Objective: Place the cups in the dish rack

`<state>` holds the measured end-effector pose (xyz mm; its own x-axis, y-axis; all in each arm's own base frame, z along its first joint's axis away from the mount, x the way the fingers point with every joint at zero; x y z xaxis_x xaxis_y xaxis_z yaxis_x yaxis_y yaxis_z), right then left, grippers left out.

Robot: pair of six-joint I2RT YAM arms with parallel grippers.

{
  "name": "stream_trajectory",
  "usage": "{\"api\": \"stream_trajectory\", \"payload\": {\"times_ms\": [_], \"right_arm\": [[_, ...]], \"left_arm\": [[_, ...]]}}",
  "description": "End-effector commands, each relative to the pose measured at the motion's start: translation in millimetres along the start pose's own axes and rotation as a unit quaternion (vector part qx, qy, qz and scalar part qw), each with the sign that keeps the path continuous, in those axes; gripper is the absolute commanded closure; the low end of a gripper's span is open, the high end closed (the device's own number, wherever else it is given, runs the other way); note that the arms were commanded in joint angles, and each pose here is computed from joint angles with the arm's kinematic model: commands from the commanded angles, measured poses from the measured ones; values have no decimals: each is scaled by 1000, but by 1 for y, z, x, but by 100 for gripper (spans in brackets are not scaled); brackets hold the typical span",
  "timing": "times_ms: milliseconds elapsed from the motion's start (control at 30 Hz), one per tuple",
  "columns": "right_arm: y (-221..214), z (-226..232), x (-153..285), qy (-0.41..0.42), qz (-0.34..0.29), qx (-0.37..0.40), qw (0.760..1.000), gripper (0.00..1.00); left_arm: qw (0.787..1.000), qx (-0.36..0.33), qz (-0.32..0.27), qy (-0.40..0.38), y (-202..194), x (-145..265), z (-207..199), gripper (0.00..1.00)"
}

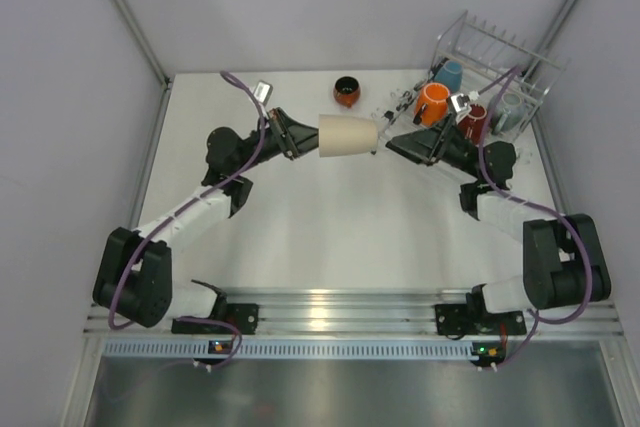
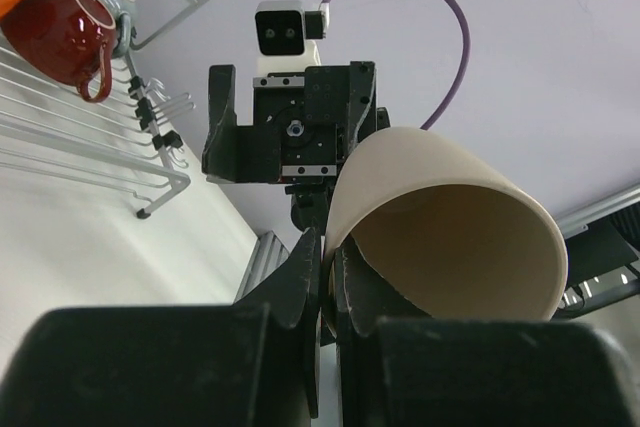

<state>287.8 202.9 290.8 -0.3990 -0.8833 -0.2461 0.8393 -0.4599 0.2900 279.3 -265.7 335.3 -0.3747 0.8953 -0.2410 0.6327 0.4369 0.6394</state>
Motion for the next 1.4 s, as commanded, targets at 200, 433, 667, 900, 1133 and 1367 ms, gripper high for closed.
{"api": "stream_trajectory", "payload": {"times_ms": [200,433,667,900,1133,1367], "right_arm": [[-40,84,-6,159,24,229,960,1],[-50,85,-18,141,20,260,955,1],[-57,82,-31,106,21,297,949,1],[-65,87,-34,126,30,290,948,1],[-68,93,-32,142,31,285,947,2],[-69,93,-32,143,26,285,947,3]], "left_arm": [[998,-39,-21,-50,10,-12,-25,100],[998,-32,-12,-50,0,-18,-21,100],[998,-36,-5,-60,-9,-22,-26,100],[996,-31,9,-87,-21,-24,-35,100],[994,-24,14,-108,-29,-20,-35,100],[993,-23,20,-115,-32,-20,-38,100]]}}
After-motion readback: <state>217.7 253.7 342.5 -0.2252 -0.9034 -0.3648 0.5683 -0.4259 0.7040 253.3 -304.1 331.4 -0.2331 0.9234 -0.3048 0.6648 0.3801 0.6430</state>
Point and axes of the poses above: each gripper's point midway between its finger pads, its own x axis back along the fingers, its own z axis along the line the jaws close on, y = z × x, the point moved 1 cm from there along x, back along the fingers, and after that the axes turned 11 degrees about -x, right-handed, at the moved point
